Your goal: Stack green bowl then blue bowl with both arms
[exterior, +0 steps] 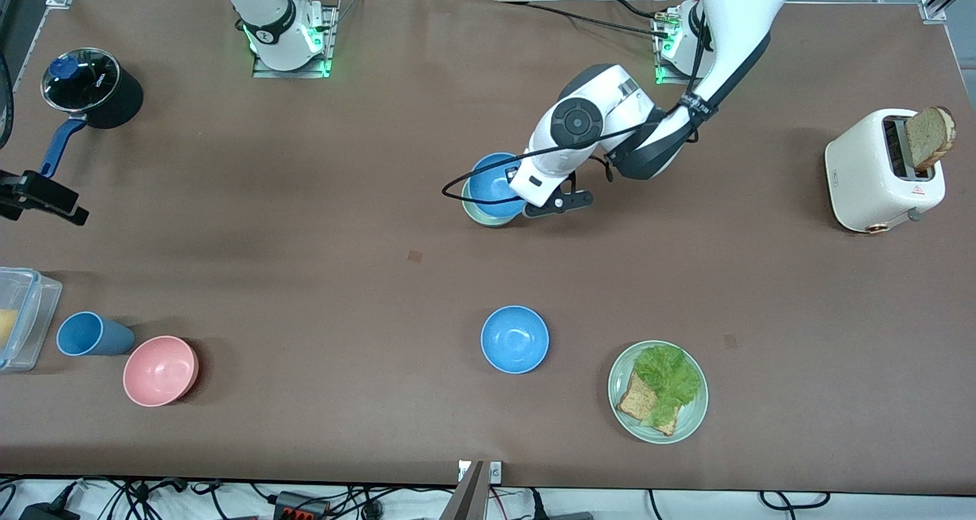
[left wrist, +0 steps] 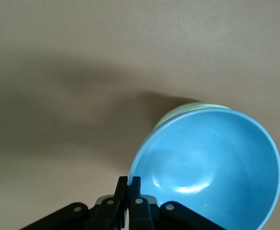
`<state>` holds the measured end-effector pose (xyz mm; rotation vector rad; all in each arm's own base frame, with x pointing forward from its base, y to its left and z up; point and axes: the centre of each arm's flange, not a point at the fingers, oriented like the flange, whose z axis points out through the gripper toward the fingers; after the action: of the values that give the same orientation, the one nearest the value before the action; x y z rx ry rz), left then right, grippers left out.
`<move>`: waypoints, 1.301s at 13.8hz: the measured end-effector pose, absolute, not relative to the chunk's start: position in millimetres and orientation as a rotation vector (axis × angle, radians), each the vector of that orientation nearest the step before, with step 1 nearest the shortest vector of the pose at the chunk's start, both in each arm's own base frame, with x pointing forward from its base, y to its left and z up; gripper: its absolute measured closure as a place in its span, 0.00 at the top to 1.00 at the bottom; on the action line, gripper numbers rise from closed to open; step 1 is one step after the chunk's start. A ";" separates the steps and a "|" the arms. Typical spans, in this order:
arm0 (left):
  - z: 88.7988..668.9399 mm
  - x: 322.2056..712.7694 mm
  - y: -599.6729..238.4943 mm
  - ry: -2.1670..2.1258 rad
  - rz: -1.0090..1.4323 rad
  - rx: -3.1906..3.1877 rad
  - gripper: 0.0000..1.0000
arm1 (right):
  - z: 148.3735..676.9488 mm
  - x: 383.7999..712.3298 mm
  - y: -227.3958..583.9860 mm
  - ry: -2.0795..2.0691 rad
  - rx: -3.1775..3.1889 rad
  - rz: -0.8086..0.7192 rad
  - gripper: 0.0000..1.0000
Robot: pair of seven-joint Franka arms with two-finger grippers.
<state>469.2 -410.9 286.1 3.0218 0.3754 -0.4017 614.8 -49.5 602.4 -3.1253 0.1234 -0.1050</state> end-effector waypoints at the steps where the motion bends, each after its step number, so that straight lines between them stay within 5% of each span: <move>1: 281.7 469.7 -410.2 0.369 -0.402 3.027 0.04 | 601.1 609.0 -47.8 0.116 -3.134 -0.091 1.00; 8: 275.7 466.1 -418.5 0.352 -0.397 3.012 0.04 | 579.6 564.2 -43.1 0.103 -3.136 -0.089 1.00; 17: 270.5 457.0 -434.7 0.327 -0.377 2.993 0.06 | 580.5 553.1 -41.3 0.092 -3.142 -0.046 1.00; 18: 268.4 458.1 -433.6 0.332 -0.381 2.992 0.12 | 581.0 552.5 -40.1 0.087 -3.144 -0.044 1.00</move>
<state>458.1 -433.6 268.4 2.9922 0.3320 -0.3809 552.5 -40.1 581.0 -3.1438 0.0869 -0.0435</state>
